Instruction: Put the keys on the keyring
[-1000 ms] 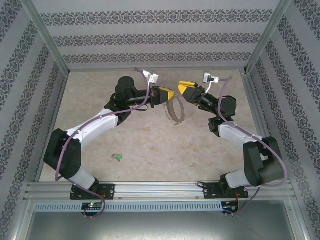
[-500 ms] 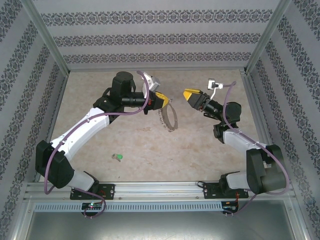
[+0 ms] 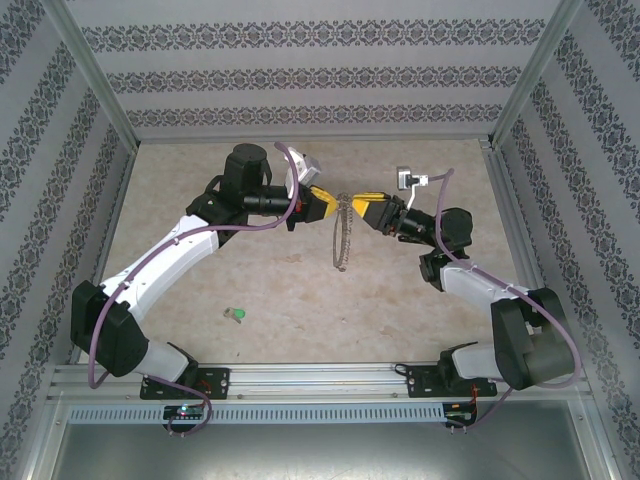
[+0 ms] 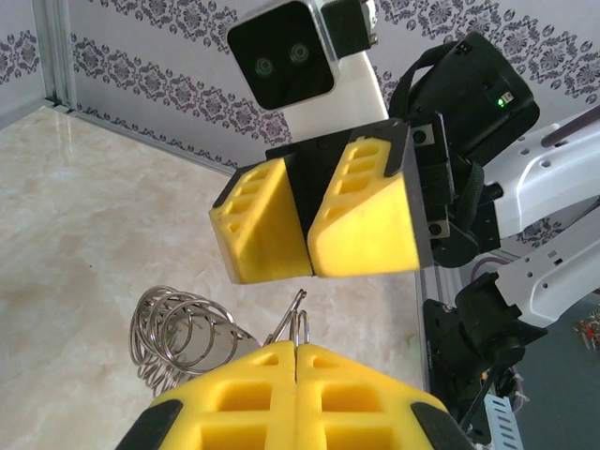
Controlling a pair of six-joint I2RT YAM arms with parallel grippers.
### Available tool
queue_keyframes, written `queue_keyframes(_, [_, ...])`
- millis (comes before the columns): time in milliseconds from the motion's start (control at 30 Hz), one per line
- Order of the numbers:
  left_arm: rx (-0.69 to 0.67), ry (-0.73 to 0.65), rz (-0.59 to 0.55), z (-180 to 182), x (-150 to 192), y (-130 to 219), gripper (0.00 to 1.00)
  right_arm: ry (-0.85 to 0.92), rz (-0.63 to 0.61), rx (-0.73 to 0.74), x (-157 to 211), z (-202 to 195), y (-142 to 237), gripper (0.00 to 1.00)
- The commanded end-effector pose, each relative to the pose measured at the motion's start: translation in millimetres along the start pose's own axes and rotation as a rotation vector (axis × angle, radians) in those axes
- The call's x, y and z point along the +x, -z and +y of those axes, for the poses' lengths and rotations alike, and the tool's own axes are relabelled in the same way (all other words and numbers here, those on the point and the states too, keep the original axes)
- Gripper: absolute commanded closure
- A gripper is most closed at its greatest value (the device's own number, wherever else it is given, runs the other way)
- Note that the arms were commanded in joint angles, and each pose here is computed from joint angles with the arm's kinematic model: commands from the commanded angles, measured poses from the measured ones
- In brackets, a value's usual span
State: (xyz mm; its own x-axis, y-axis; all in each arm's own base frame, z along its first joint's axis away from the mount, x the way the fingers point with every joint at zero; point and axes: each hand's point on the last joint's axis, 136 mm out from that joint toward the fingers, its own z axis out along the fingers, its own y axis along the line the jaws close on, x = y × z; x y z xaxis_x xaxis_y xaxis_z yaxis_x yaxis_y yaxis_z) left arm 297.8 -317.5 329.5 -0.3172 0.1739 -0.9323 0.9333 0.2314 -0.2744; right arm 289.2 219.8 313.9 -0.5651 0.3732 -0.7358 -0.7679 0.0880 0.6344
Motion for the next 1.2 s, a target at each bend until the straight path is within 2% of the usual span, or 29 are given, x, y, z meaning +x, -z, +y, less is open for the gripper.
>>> queue_keyframes(0, [0.037, -0.047, -0.058, -8, -20, 2, 1.00, 0.056, 0.012, -0.035, 5, 10, 1, 0.67])
queue_keyframes(133, [0.042, -0.047, -0.062, -9, -22, 2, 1.00, 0.051, -0.004, -0.013, 6, 7, 5, 0.62])
queue_keyframes(233, [0.043, -0.044, -0.060, -8, -21, 1, 1.00, 0.051, -0.006, -0.010, 7, 9, 8, 0.63])
queue_keyframes(600, [0.043, -0.042, -0.066, -8, -23, 1, 1.00, 0.066, 0.031, -0.060, 15, 34, 4, 0.79])
queue_keyframes(1167, [0.061, -0.027, -0.063, -10, -20, 1, 1.00, 0.089, 0.017, -0.091, 1, 33, -18, 0.77])
